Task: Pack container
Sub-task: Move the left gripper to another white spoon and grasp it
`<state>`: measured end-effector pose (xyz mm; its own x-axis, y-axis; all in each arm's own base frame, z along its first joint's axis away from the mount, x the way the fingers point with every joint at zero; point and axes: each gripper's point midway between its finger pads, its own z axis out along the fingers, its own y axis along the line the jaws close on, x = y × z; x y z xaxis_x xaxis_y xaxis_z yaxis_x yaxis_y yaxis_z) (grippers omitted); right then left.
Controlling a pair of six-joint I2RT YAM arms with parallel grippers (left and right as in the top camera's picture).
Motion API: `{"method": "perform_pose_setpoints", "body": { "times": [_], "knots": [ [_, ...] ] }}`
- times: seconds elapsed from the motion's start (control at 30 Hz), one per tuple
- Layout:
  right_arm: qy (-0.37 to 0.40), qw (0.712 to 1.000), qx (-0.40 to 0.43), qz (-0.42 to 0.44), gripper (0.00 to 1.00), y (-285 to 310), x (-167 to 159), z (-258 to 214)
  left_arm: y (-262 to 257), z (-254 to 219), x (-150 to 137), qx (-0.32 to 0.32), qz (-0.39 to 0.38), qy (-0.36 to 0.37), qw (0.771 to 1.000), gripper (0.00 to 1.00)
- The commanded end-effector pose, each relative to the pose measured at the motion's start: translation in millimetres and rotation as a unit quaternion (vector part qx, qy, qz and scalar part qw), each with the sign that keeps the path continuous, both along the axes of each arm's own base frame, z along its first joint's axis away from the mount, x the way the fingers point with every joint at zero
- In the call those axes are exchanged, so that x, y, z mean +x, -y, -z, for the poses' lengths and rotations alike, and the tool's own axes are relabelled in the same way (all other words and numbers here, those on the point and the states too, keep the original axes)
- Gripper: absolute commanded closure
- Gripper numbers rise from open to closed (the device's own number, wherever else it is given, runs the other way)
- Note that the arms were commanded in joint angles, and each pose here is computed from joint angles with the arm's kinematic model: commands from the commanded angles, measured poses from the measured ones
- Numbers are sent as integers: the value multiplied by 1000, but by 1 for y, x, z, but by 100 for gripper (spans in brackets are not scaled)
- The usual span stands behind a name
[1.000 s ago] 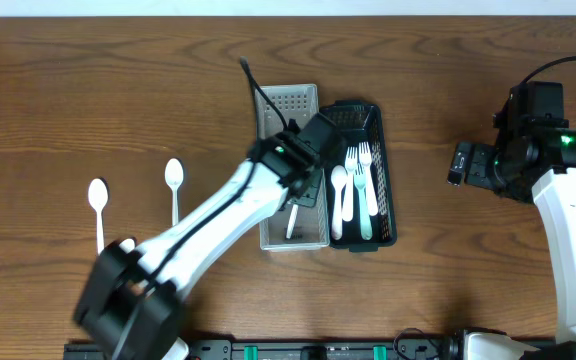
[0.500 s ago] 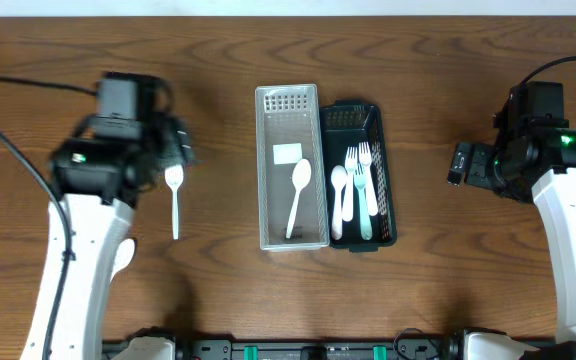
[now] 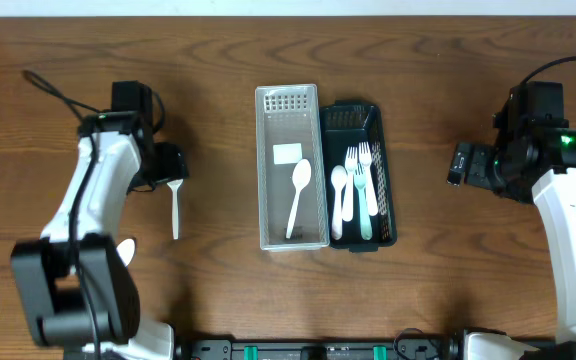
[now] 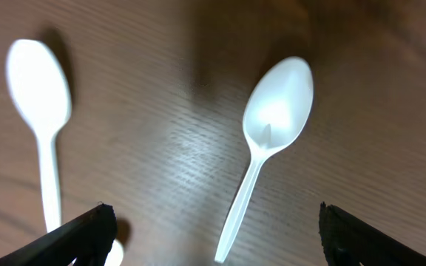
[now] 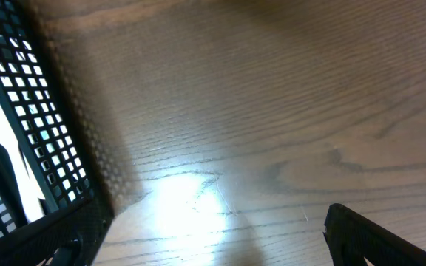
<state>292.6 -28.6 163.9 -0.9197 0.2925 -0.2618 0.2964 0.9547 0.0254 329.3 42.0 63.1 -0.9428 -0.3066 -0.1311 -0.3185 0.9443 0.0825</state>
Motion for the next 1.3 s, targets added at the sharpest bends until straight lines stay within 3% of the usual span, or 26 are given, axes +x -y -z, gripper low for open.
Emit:
{"method": "perform_pose_setpoints", "body": {
  "times": [0.0,0.4,1.27],
  "knots": [
    [1,1000,-1,-3,1,2,0,-1,5,20,-1,-15,36,-30,999,10],
    [2,1000,-2,-3,1,3,0,-1,27,62,-2,-82,91,-70,990,11],
    [0,1000,-2,-5,1,2,-1,-1,28,81,-13,-85,92,-83,989,13]
  ]
}}
